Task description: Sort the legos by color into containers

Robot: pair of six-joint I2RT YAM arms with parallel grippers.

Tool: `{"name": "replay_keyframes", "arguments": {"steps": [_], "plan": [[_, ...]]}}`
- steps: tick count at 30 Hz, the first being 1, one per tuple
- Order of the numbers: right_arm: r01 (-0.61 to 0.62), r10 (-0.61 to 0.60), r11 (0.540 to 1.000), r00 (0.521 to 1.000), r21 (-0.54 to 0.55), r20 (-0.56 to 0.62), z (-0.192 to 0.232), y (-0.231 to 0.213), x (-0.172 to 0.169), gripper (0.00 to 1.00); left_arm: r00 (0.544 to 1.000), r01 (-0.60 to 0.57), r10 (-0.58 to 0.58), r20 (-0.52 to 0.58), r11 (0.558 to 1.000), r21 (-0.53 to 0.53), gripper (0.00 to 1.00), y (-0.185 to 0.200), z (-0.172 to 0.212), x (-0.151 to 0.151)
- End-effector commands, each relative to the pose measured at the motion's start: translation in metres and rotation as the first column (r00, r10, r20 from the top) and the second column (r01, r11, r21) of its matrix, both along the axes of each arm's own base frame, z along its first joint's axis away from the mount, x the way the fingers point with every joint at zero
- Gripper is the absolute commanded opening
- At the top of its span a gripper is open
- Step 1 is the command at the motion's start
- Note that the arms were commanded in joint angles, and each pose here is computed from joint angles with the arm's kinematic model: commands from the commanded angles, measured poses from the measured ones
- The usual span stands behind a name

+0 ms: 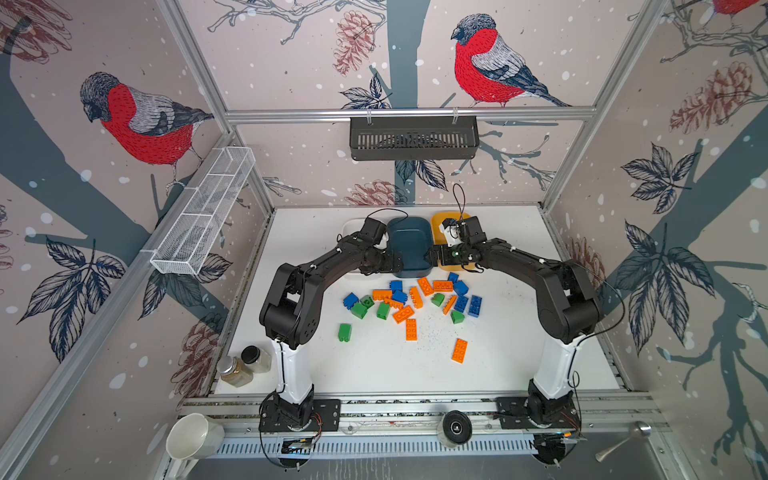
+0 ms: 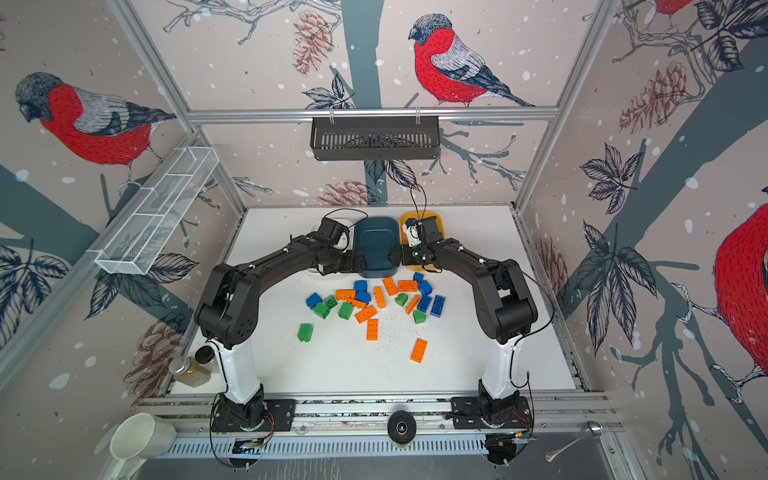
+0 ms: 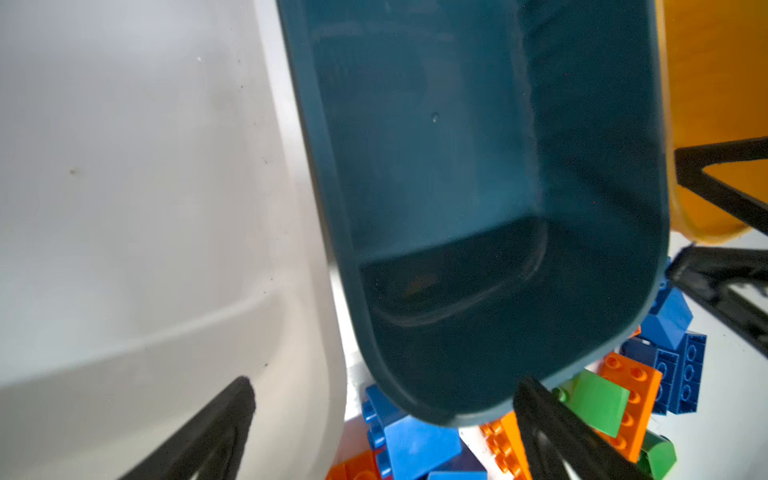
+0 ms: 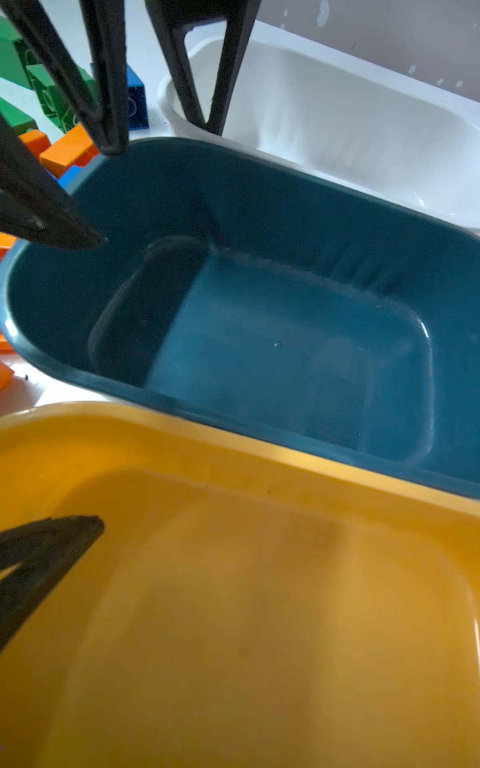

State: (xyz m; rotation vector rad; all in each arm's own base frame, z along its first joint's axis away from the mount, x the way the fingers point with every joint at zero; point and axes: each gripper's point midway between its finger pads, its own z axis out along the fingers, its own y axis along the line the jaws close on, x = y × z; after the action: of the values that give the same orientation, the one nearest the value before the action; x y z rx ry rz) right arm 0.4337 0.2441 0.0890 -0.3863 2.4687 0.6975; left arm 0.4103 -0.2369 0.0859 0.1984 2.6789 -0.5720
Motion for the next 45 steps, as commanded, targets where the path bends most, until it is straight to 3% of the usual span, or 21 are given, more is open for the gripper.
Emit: {"name": "replay_keyframes", "arguments": {"steps": [1, 15, 24, 30, 35, 40, 45], "plan": [[-0.045, 0.045, 0.999, 0.999, 0.006, -0.008, 0.000, 0.005, -0.006, 0.99, 1.000, 0.017, -0.017, 0.025, 1.000, -0.001, 0.98, 0.000, 0.009, 0.000], [-0.091, 0.091, 0.996, 0.996, -0.019, -0.019, 0.000, 0.004, -0.020, 0.99, 0.987, -0.100, 0.094, 0.127, 0.994, 0.036, 0.97, -0.012, 0.004, 0.077], [-0.103, 0.103, 0.995, 0.995, 0.007, 0.014, 0.018, 0.005, -0.021, 1.00, 0.981, -0.143, 0.127, 0.143, 0.984, 0.103, 0.87, -0.008, -0.013, 0.110], [0.087, -0.084, 0.996, 0.991, -0.032, 0.109, 0.043, -0.025, -0.022, 1.00, 0.975, -0.180, 0.163, 0.154, 0.979, 0.100, 0.82, -0.004, -0.019, 0.132], [0.298, -0.287, 0.953, 0.947, -0.058, 0.143, 0.040, -0.065, -0.045, 1.00, 0.972, -0.187, 0.168, 0.165, 0.976, 0.112, 0.81, -0.002, -0.020, 0.147], [0.364, -0.349, 0.924, 0.928, -0.120, 0.126, 0.013, -0.088, -0.071, 0.90, 0.969, -0.201, 0.181, 0.171, 0.974, 0.109, 0.80, 0.002, -0.023, 0.158], [0.256, -0.241, 0.950, 0.965, -0.177, 0.104, -0.012, -0.084, -0.082, 0.75, 0.962, -0.212, 0.190, 0.194, 0.972, 0.102, 0.80, 0.003, -0.022, 0.170]]}}
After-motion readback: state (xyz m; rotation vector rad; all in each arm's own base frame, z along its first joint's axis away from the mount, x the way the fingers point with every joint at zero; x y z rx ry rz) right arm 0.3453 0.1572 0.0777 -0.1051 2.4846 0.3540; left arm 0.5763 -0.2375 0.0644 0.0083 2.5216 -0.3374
